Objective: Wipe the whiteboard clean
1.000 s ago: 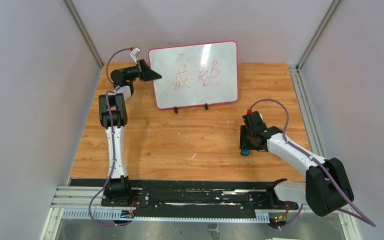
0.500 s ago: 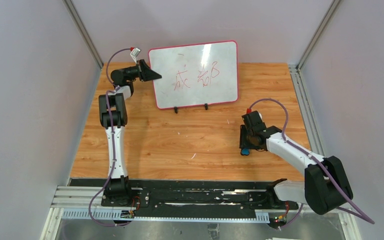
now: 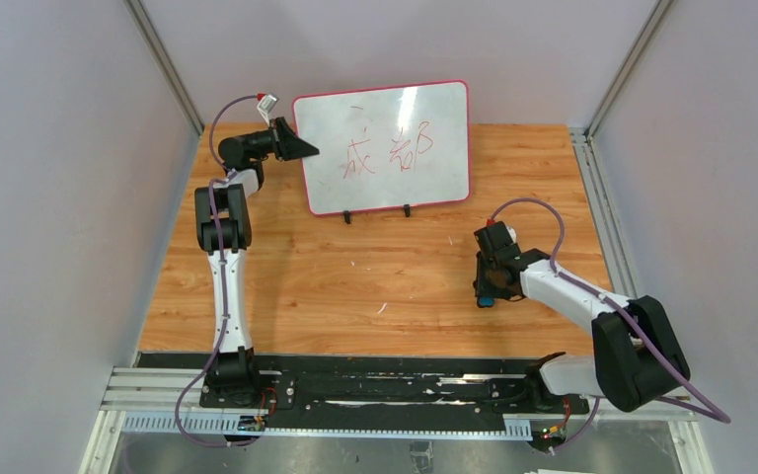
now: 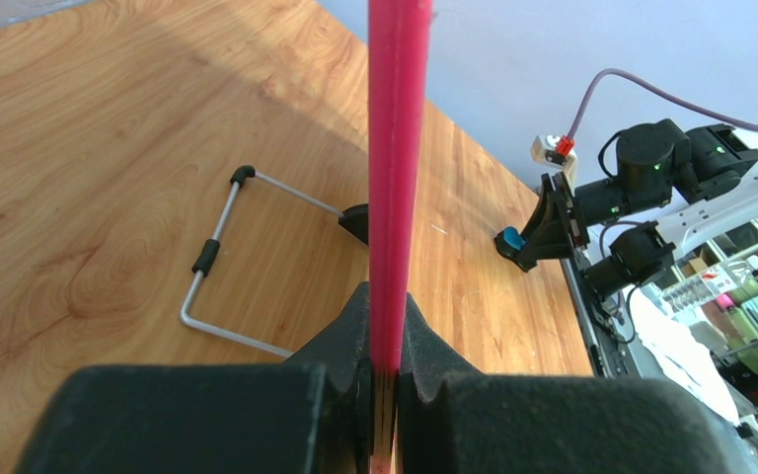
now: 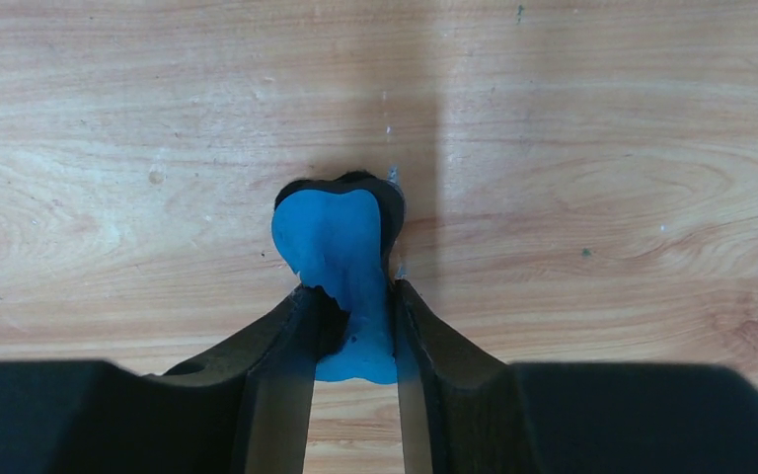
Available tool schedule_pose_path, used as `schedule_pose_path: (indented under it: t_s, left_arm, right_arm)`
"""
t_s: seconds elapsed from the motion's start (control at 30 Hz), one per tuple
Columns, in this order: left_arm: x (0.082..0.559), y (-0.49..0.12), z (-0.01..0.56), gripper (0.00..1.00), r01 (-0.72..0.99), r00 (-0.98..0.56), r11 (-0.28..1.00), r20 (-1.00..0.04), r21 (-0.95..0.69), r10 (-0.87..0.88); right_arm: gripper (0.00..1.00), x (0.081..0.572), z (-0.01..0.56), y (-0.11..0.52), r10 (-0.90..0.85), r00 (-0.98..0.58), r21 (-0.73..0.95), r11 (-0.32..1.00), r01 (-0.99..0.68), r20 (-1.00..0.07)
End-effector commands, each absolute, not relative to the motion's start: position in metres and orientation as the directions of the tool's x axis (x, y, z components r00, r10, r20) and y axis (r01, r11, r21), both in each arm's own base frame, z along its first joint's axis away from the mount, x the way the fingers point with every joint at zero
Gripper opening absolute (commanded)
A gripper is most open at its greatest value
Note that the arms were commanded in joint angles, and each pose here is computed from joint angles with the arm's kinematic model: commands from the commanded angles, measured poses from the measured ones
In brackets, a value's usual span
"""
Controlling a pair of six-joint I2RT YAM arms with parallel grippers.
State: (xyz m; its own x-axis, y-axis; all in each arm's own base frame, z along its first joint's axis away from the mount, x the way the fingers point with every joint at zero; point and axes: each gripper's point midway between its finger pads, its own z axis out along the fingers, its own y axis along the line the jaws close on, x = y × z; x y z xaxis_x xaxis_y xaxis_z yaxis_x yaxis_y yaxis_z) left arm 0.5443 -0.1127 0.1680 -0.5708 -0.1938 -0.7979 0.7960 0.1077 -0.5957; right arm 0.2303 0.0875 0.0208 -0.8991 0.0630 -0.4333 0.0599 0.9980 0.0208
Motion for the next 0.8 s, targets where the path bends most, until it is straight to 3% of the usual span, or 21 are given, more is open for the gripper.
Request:
schedule_pose_path:
  t_s: [0.0,0.07,0.1,0.4,0.57,0.77]
  left_arm:
    - [0.549,-0.092,0.148,0.0,0.837,-0.498,0.149,-0.846,-0.527,-0.191]
    - [0.549,-0.093,0.147,0.0,0.836,-0.501,0.148,-0.844,-0.529,-0.192]
    - [0.549,-0.092,0.147,0.0,0.836,-0.5,0.148,-0.845,-0.528,-0.192]
    - [0.55,-0.091,0.147,0.0,0.834,-0.502,0.15,-0.842,-0.531,-0.196]
    - [0.551,-0.092,0.147,0.0,0.833,-0.503,0.148,-0.842,-0.533,-0.196]
    - [0.551,-0.09,0.147,0.0,0.832,-0.505,0.15,-0.84,-0.535,-0.199]
  right_arm:
    - [0.24,0.231,0.017,0.085,0.069,-0.9,-0.005,0.997,0.079,-0.431]
    - [0.05,0.232,0.018,0.086,0.071,-0.9,-0.006,0.997,0.082,-0.43]
    - [0.01,0.234,0.02,0.087,0.07,-0.898,-0.005,0.997,0.08,-0.435]
    - [0.01,0.288,0.102,0.112,-0.013,-0.77,-0.004,1.0,-0.013,-0.638]
    - [0.01,0.34,0.164,0.137,-0.027,-0.595,0.026,0.996,-0.081,-0.803]
    - [0.01,0.421,0.222,0.154,-0.101,-0.343,-0.078,0.994,-0.08,-0.934]
